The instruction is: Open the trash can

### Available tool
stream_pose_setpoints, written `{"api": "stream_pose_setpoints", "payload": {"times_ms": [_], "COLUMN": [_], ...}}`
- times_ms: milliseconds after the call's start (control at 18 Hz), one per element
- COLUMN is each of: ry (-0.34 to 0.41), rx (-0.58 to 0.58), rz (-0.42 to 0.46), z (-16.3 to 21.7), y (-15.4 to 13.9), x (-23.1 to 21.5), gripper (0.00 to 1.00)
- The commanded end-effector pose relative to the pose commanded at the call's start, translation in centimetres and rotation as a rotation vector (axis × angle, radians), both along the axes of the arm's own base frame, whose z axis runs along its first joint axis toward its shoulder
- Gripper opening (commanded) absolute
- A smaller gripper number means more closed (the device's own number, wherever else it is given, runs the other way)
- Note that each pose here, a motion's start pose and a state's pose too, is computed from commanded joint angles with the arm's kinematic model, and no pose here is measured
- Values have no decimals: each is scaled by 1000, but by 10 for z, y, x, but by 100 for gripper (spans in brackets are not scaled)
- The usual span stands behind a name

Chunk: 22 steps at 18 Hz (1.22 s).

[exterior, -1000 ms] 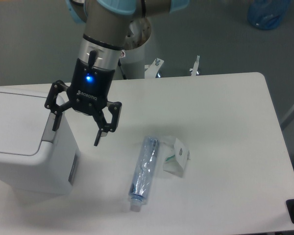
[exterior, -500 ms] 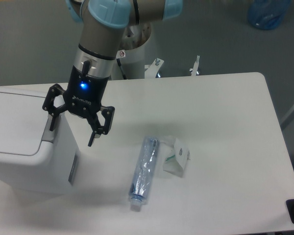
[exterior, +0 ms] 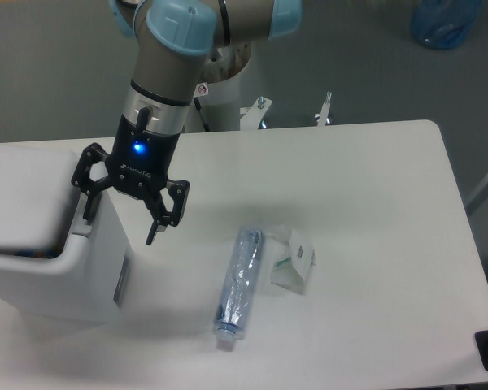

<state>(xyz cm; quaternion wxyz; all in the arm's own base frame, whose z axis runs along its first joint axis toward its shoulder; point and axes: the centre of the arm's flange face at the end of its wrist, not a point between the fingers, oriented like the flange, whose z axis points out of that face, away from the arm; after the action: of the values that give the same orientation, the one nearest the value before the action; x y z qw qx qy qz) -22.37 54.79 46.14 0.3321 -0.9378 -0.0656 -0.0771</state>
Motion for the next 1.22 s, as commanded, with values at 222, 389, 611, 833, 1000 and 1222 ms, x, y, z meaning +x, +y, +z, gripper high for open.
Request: {"api": "stream_pose_setpoints", "payload": {"times_ms": [222, 389, 611, 833, 1000, 1222], "ry": [7, 30, 83, 149, 242, 373], "rx": [10, 36, 54, 23, -64, -323], "rz": [-1, 21, 119, 140, 87, 21], "z": [7, 24, 38, 19, -12, -71], "y": [2, 1, -34, -77, -106, -125], "x": [-2, -17, -89, -151, -181, -212], "gripper": [100, 100, 100, 100, 100, 100]}}
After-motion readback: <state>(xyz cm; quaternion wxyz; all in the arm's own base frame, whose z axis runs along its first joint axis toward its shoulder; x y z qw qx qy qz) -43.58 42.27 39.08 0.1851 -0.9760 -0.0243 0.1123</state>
